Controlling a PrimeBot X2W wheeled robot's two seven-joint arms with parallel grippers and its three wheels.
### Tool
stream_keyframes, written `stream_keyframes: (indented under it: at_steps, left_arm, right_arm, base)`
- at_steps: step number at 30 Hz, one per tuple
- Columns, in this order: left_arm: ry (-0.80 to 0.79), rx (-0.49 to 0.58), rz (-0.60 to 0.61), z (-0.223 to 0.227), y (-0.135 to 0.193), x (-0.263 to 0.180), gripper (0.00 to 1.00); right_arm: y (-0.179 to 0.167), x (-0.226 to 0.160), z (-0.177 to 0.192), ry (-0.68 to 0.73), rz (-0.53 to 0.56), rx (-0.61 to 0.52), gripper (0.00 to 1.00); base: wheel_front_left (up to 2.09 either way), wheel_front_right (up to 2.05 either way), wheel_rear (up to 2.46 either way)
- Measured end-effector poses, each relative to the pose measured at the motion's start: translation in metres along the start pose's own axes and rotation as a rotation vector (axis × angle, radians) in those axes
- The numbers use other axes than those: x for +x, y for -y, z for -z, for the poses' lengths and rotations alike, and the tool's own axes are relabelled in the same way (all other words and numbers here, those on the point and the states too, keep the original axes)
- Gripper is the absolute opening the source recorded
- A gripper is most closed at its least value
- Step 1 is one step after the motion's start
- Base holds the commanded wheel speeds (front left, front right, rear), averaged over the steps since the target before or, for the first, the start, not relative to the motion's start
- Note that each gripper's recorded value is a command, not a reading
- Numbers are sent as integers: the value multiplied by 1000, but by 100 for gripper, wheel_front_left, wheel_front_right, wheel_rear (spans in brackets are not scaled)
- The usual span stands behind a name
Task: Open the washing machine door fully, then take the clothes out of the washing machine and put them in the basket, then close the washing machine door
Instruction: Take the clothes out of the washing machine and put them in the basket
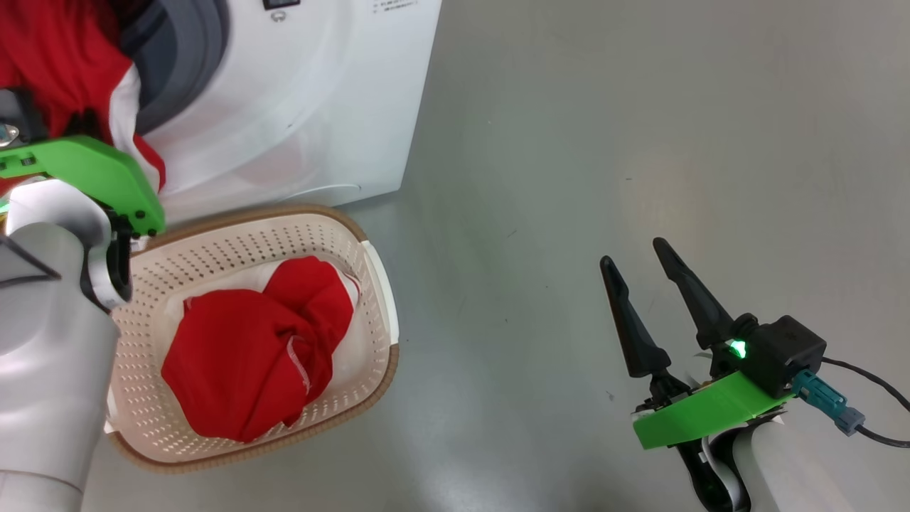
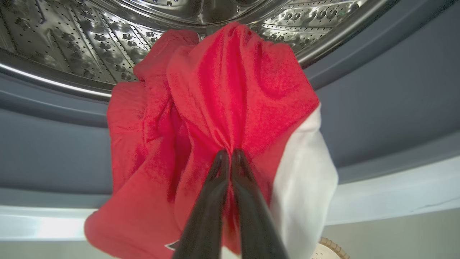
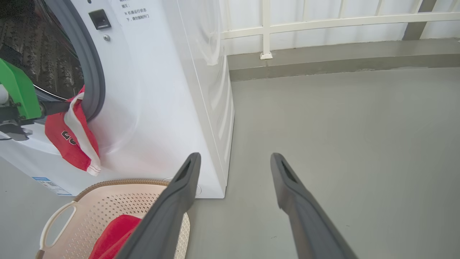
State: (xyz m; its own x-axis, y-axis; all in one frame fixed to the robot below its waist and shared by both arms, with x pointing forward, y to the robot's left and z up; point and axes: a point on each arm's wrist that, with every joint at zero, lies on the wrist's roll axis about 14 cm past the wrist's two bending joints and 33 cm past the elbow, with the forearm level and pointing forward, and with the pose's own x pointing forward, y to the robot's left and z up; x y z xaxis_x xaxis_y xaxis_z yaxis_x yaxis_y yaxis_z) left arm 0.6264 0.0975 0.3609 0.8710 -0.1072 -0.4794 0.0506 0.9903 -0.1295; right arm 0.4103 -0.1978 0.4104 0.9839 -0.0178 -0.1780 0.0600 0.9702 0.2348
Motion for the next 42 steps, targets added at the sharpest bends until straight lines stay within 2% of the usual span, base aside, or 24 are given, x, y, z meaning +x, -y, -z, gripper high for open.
stream_keyframes:
  at_steps: [8, 16, 22, 32, 42]
  left_arm:
    - [191, -30, -17, -31, -5, -16, 0]
    - [390, -60, -18, -66, -5, -51, 0]
    - [554, -62, -29, -99, -5, -92, 0]
    - [880, -14, -52, -161, -1, -185, 0]
    - [1014, 42, -34, -183, 7, -237, 0]
  right_arm:
    - [-5, 0, -6, 18, -15, -6, 100]
    - [-16, 0, -11, 33, -49, -12, 100]
    - [-24, -2, -14, 44, -74, -16, 100]
    - [-35, -8, -22, 65, -103, -19, 100]
    - [-39, -17, -31, 90, -117, -50, 100]
  base:
    - [0, 0, 0]
    - [0, 0, 0]
    - [0, 0, 0]
    - [0, 0, 0]
    - [0, 0, 0]
